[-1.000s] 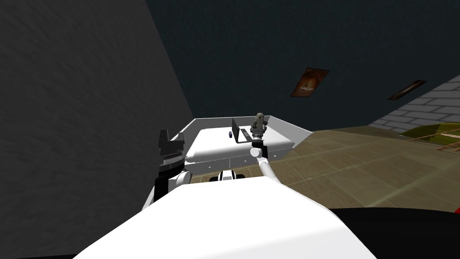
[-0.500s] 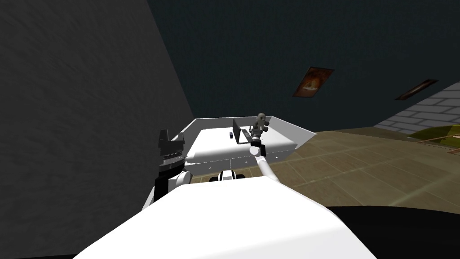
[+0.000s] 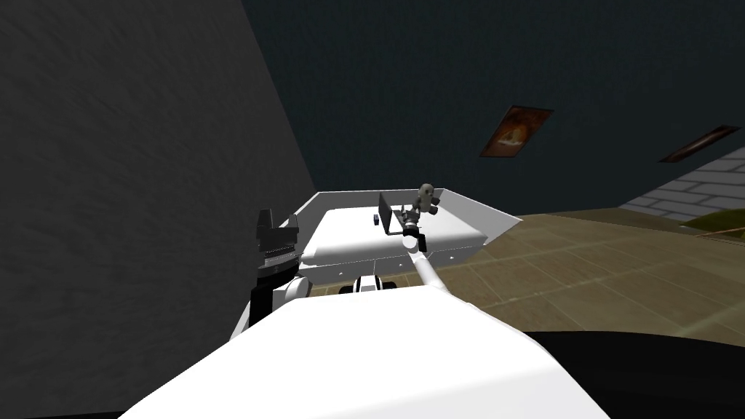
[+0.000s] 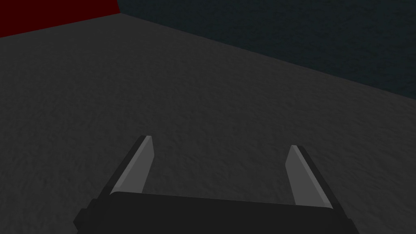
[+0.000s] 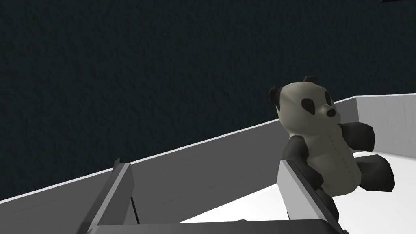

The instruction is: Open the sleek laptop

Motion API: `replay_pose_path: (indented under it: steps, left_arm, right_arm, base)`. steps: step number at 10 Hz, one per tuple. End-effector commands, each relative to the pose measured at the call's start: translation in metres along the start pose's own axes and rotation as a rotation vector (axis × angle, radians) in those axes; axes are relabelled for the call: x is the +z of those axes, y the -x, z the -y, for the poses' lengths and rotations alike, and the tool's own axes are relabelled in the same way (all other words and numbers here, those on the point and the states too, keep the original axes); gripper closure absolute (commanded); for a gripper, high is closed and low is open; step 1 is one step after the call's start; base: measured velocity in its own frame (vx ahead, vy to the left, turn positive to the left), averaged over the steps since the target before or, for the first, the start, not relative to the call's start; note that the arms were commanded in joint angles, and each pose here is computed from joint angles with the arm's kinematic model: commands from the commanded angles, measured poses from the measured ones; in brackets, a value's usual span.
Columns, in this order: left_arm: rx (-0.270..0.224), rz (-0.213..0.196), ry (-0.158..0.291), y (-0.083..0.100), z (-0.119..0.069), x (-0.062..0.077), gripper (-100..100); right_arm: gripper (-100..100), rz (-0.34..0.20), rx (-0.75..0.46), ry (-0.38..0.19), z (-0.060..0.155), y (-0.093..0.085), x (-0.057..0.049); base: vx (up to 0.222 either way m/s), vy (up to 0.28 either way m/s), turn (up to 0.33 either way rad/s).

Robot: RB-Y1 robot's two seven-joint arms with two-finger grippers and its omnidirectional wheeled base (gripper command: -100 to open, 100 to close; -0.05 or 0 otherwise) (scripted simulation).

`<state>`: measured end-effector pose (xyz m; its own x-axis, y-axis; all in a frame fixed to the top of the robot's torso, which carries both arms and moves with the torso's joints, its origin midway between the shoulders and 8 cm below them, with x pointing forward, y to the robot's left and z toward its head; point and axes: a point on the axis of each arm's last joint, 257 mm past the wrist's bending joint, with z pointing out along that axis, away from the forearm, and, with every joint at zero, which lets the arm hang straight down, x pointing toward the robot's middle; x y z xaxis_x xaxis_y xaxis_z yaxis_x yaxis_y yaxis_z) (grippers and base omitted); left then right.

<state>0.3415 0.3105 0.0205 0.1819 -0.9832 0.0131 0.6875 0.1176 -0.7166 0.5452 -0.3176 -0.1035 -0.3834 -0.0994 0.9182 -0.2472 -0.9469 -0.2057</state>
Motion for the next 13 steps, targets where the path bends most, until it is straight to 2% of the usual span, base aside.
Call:
replay_pose_path:
  steps: [1, 5, 6, 8, 9, 11, 12, 13]
  left_arm:
    - [0.000, 0.000, 0.000, 0.000, 0.000, 0.000, 0]
    - [0.000, 0.000, 0.000, 0.000, 0.000, 0.000, 0]
    - [0.000, 0.000, 0.000, 0.000, 0.000, 0.000, 0]
    - [0.000, 0.000, 0.000, 0.000, 0.000, 0.000, 0]
    - [0.000, 0.000, 0.000, 0.000, 0.000, 0.000, 0]
    - [0.000, 0.000, 0.000, 0.000, 0.000, 0.000, 0]
    - [0.000, 0.000, 0.000, 0.000, 0.000, 0.000, 0]
    - [0.000, 0.000, 0.000, 0.000, 0.000, 0.000, 0]
  right_arm:
    - [-100, 0.076, 0.137, 0.018, 0.006, 0.029, -0.002]
    - [-100, 0.190, 0.341, 0.064, 0.022, 0.075, -0.016]
    - [-100, 0.190, 0.341, 0.064, 0.022, 0.075, -0.016]
    - [-100, 0.242, 0.432, 0.090, 0.036, 0.096, -0.028]
    - [-100, 0.242, 0.432, 0.090, 0.036, 0.096, -0.028]
    - [-100, 0.285, 0.500, 0.114, 0.050, 0.112, -0.040]
    - [-100, 0.272, 0.479, 0.106, 0.047, 0.106, -0.037]
    - [-100, 0.276, 0.485, 0.103, 0.056, 0.106, -0.033]
  base:
    - [0.046, 0.010, 0.052]
    - [0.057, 0.004, 0.045]
    - [0.029, 0.005, 0.011]
    - [0.027, 0.003, 0.026]
    - [0.021, 0.004, 0.011]
    - [0.026, -0.002, 0.018]
    - [0.013, 0.000, 0.007]
    - [0.066, -0.031, -0.040]
